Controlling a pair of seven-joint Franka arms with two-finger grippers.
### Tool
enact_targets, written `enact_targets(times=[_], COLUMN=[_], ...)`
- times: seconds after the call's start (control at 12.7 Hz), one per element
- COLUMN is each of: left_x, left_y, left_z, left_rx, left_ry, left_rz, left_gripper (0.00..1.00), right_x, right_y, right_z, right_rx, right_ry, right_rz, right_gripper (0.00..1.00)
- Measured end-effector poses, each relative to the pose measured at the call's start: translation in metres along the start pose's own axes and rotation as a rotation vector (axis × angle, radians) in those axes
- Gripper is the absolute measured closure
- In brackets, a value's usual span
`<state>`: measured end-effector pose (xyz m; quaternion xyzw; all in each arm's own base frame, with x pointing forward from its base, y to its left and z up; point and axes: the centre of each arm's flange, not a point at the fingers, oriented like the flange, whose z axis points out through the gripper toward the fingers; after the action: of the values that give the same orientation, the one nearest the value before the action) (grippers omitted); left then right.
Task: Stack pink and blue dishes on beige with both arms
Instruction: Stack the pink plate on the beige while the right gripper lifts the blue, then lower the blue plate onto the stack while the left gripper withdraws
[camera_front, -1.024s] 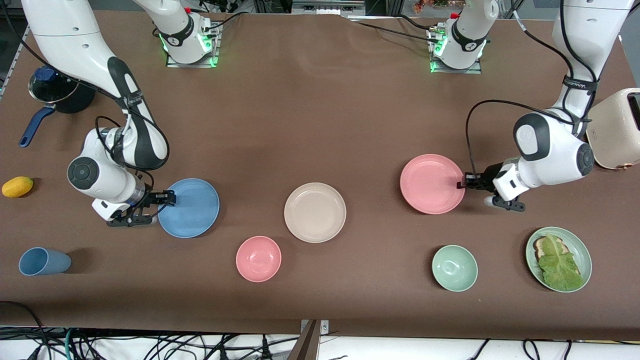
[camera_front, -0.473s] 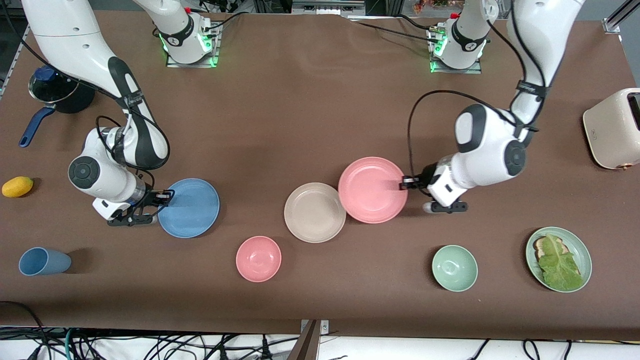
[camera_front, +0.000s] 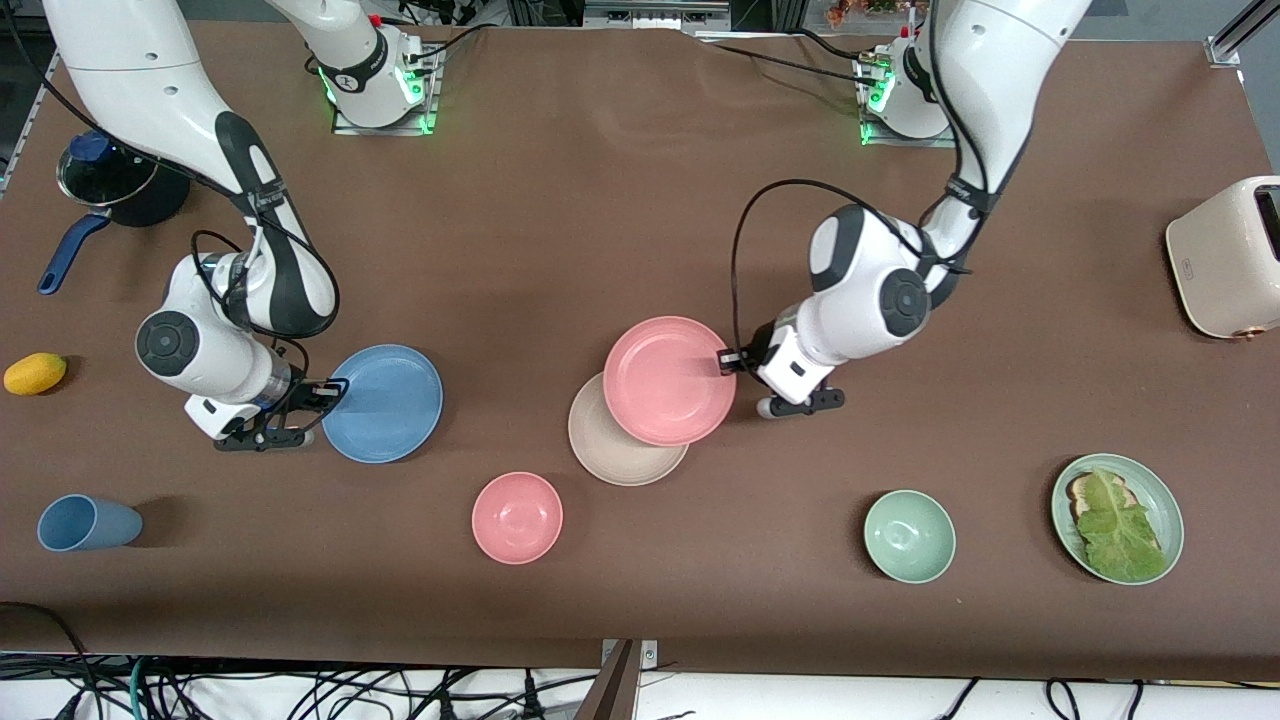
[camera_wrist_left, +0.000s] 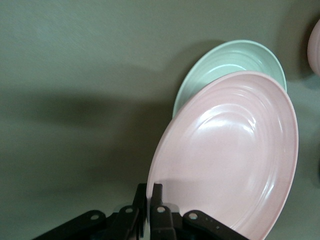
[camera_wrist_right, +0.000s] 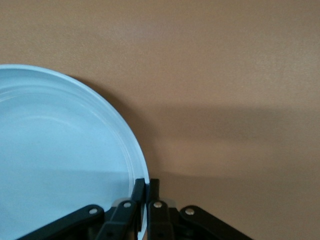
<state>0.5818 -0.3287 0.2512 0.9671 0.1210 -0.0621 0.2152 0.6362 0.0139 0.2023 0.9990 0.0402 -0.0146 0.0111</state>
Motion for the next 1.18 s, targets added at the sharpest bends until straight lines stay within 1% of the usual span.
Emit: enact_targets(times=[0.16, 0.24, 0.39, 0.55, 0.79, 0.87, 0.95, 1.02, 1.18], left_x=[-0.007, -0.008, -0.005, -0.002, 0.004, 0.006, 0.009, 0.012, 0.016], left_y=[0.011, 0.017, 0.027, 0.034, 0.037, 0.036, 0.035, 0.035, 0.038], left_z=[0.017, 0.024, 0.035, 0.047, 0.058, 0.06, 0.06, 0.06, 0.054], left_rx=[-0.007, -0.01, -0.003, 0.024, 0.035, 0.035, 0.034, 0.033, 0.023], left_ry=[0.018, 0.019, 0.025, 0.04, 0.048, 0.048, 0.051, 0.055, 0.068], left_rz=[-0.024, -0.04, -0.063, -0.076, -0.092, -0.096, -0.099, -0.101, -0.1], left_gripper=[0.94, 0.94, 0.94, 0.94, 0.94, 0.94, 0.94, 0.87, 0.66], right_x=[0.002, 0.007, 0.026, 0.043, 0.047, 0.045, 0.043, 0.042, 0.039], right_y=[-0.001, -0.002, -0.01, -0.021, -0.044, -0.05, -0.058, -0.069, -0.106], right_z=[-0.003, -0.011, -0.053, -0.107, -0.153, -0.164, -0.172, -0.177, -0.179], right_rx=[0.001, 0.003, 0.013, 0.02, 0.023, 0.036, 0.063, 0.086, 0.096], right_ry=[0.002, -0.006, -0.041, -0.055, -0.056, -0.064, -0.073, -0.076, -0.084], right_rz=[-0.002, -0.004, -0.017, -0.037, -0.071, -0.068, -0.047, -0.021, 0.033], right_gripper=[0.94, 0.94, 0.96, 0.96, 0.96, 0.96, 0.96, 0.96, 0.96])
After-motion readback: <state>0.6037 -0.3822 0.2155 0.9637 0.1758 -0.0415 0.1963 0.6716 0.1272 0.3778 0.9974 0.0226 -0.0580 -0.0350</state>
